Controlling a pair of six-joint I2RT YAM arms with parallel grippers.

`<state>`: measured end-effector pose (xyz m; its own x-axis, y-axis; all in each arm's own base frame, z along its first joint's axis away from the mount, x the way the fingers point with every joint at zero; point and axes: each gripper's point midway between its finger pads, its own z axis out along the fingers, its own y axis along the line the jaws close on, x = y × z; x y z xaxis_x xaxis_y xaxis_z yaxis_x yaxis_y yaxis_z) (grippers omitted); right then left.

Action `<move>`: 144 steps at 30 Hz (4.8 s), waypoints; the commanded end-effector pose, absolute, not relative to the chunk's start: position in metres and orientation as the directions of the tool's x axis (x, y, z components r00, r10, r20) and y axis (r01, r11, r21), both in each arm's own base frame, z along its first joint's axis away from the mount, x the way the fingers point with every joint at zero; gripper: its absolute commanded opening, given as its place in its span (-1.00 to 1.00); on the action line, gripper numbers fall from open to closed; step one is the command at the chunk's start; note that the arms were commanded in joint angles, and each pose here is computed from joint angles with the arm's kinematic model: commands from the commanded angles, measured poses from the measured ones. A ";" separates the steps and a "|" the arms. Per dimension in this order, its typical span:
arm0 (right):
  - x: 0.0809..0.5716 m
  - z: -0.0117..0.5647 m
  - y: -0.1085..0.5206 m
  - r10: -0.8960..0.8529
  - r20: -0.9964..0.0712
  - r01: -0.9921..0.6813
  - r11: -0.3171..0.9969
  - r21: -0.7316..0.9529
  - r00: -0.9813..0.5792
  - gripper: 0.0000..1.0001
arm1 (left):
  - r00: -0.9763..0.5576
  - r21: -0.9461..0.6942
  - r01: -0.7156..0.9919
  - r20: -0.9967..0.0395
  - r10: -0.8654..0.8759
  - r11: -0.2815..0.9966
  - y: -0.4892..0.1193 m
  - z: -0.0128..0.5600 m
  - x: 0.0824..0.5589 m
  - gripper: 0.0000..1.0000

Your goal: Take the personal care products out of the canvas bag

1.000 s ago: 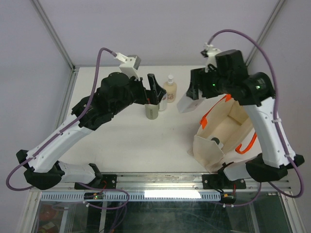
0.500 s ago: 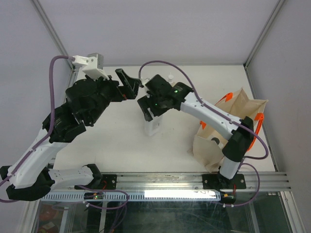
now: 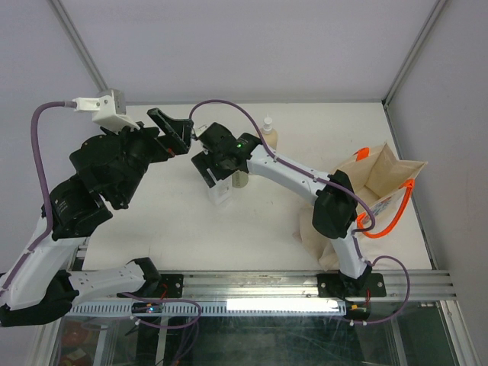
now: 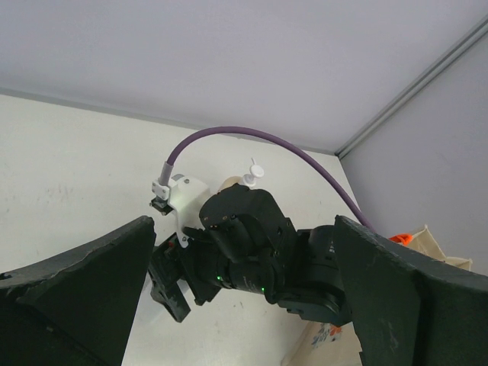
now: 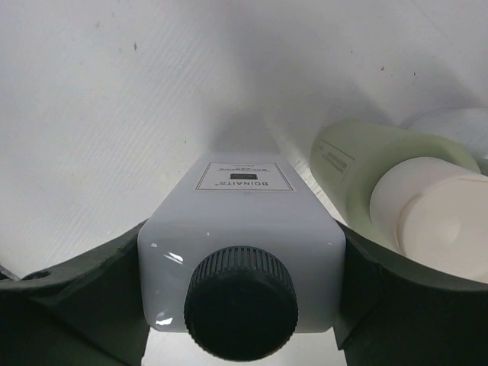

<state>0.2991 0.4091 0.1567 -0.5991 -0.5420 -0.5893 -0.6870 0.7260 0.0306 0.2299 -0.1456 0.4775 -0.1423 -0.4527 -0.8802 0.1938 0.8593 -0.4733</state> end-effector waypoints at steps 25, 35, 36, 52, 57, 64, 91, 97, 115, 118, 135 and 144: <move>0.296 0.286 0.372 -0.343 -0.751 -0.600 0.795 0.088 -0.564 0.90 | -0.190 -0.491 0.274 -0.870 -0.454 0.827 -0.162 0.481 0.223 0.98; 0.239 0.327 0.233 -0.174 -0.772 -0.411 0.903 0.122 -0.611 0.90 | -0.316 -0.530 0.346 -0.843 -0.436 0.774 -0.200 0.443 0.220 0.98; 0.232 0.329 0.216 -0.157 -0.768 -0.379 0.918 0.118 -0.621 0.90 | -0.341 -0.535 0.361 -0.838 -0.426 0.764 -0.211 0.437 0.221 0.98; 0.137 0.288 0.063 0.242 -0.681 0.135 0.969 0.207 -0.691 0.22 | -0.673 -0.619 0.663 -0.739 -0.027 0.421 -0.406 0.358 0.205 0.98; 0.121 0.269 0.058 0.282 -0.647 0.150 0.956 0.252 -0.709 0.00 | -0.708 -0.641 0.676 -0.701 0.081 0.362 -0.444 0.334 0.189 0.98; 0.117 0.248 0.069 0.252 -0.602 0.124 0.961 0.246 -0.758 -0.23 | -0.736 -0.668 0.672 -0.650 0.190 0.319 -0.473 0.303 0.170 0.98; 0.119 0.206 0.065 0.349 -0.544 0.295 0.937 0.187 -0.763 0.56 | -0.718 -0.598 0.692 -0.510 0.474 0.405 -0.435 0.189 0.122 0.98; 0.130 0.190 0.081 0.393 -0.526 0.327 0.920 0.218 -0.754 0.63 | -0.714 -0.593 0.696 -0.514 0.475 0.405 -0.439 0.190 0.124 0.98; 0.150 0.152 0.088 0.467 -0.527 0.461 0.874 0.153 -0.710 0.98 | -0.708 -0.594 0.701 -0.508 0.491 0.395 -0.445 0.189 0.125 0.98; 0.152 0.152 0.085 0.513 -0.534 0.506 0.845 0.175 -0.672 0.99 | -0.709 -0.594 0.699 -0.505 0.493 0.397 -0.445 0.187 0.125 0.98; 0.153 0.138 0.082 0.603 -0.517 0.617 0.768 0.170 -0.608 0.36 | -0.708 -0.589 0.702 -0.511 0.488 0.401 -0.449 0.188 0.129 0.98; 0.171 0.176 0.086 0.468 -0.601 0.467 0.867 0.173 -0.648 -1.00 | -0.712 -0.588 0.698 -0.511 0.481 0.409 -0.450 0.189 0.131 0.98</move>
